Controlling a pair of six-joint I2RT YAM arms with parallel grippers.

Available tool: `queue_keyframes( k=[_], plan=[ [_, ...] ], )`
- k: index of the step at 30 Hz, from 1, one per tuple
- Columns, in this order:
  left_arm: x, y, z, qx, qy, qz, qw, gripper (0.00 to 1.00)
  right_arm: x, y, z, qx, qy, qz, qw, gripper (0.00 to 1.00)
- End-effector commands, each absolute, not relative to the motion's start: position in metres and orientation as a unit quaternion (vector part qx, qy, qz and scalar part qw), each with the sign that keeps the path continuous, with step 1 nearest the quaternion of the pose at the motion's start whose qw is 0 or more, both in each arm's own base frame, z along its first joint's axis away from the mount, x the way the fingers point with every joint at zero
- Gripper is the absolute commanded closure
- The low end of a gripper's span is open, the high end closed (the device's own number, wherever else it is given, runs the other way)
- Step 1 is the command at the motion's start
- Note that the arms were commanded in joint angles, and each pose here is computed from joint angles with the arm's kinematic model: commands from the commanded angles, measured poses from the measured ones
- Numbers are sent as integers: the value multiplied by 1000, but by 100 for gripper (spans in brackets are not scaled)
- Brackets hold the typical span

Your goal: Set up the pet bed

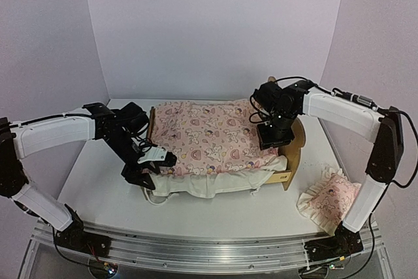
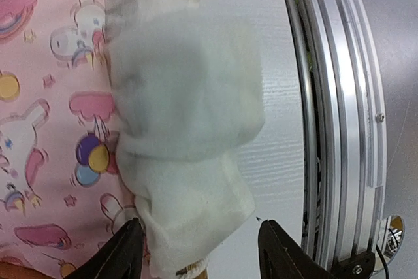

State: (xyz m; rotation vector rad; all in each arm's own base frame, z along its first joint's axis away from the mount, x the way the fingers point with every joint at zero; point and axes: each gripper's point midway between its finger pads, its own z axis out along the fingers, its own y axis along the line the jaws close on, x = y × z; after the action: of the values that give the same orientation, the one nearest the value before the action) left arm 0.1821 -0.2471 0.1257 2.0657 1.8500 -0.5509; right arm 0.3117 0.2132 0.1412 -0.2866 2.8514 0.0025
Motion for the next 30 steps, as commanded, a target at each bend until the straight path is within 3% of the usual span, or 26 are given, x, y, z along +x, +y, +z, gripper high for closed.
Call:
queue_keyframes(
  k=[1,8,14,17,22,26,30],
  plan=[
    [171,-279,166,712,634,-233,191,36,303,258,188,-169,967,55,183,54],
    [184,-274,118,713,658,-179,164,32,253,330,211,-306,909,139,246,54],
    [203,-279,97,707,673,-149,161,34,232,359,203,-287,873,265,294,55],
    [204,-276,87,710,674,-137,153,41,217,373,195,-298,850,315,299,56],
    [205,-274,82,709,676,-130,151,68,182,394,164,-369,808,342,306,56],
    [211,-277,82,705,681,-125,152,86,170,420,147,-400,752,369,373,60],
    [230,-285,87,706,679,-99,175,95,182,448,129,-388,741,361,413,61]
  ],
)
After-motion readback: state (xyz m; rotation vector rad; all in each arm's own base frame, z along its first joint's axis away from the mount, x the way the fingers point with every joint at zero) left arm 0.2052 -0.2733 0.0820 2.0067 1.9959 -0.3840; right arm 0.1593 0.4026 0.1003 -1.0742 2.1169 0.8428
